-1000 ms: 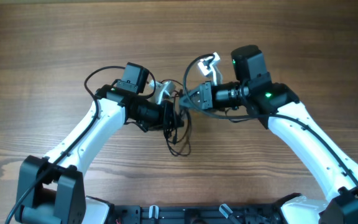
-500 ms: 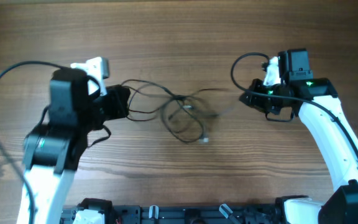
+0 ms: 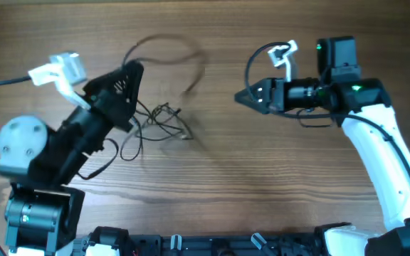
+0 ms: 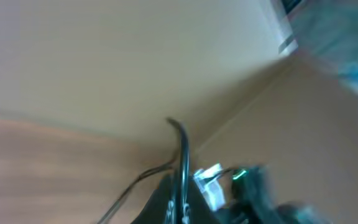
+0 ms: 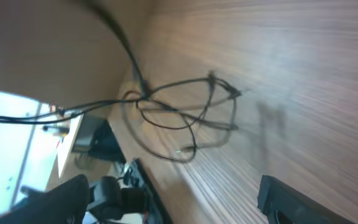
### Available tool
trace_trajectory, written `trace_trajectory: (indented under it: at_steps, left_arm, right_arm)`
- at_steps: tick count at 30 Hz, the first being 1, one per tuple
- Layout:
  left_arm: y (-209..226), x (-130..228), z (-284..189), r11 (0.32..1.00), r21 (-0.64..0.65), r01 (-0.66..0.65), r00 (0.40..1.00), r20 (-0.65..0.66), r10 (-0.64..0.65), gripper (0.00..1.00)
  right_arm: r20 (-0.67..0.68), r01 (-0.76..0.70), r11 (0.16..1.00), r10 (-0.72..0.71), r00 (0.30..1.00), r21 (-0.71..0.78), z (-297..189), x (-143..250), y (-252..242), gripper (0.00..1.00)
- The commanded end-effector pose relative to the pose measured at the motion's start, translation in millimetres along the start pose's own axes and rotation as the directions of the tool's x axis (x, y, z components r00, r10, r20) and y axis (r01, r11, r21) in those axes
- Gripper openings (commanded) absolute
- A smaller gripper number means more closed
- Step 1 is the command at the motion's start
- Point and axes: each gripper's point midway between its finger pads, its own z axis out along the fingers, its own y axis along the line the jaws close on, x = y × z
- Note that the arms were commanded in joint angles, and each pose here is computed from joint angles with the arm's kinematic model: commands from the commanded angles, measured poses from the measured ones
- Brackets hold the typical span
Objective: Untangle cables
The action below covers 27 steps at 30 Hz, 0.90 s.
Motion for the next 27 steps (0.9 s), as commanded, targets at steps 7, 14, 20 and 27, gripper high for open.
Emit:
trace_trajectory:
  at_steps: [7,14,20,27]
  left_arm:
    - [-34,-30,-3,0.946,0.164,0.279,0.955,0.055,-0.291,0.04]
    - [-34,-29,-3,0.946,0.161,0.280,0.955,0.054,-0.292,0.04]
    - [-16,-27,-3,0.947,0.095,0.307,0.948,0.059,-0.313,0.04]
    - [56,-16,-9,0.936,-0.207,0.286,0.956,0.126,-0.265,0.04]
  right_arm:
    - [-0.068,0.171,0.984,-0.167,0.984,0.051,59,10,33,0.89]
    - [-0.205,0.303,0.949,-0.314,0.927,-0.082,116,48,48,0.74]
    - [-0.237,0.320,0.928,-0.360,0.902,-0.190,131,64,61,0.59]
    - [-0.142,0.209,0.953,-0.181,0.973,0.220,117,27,19,0.04]
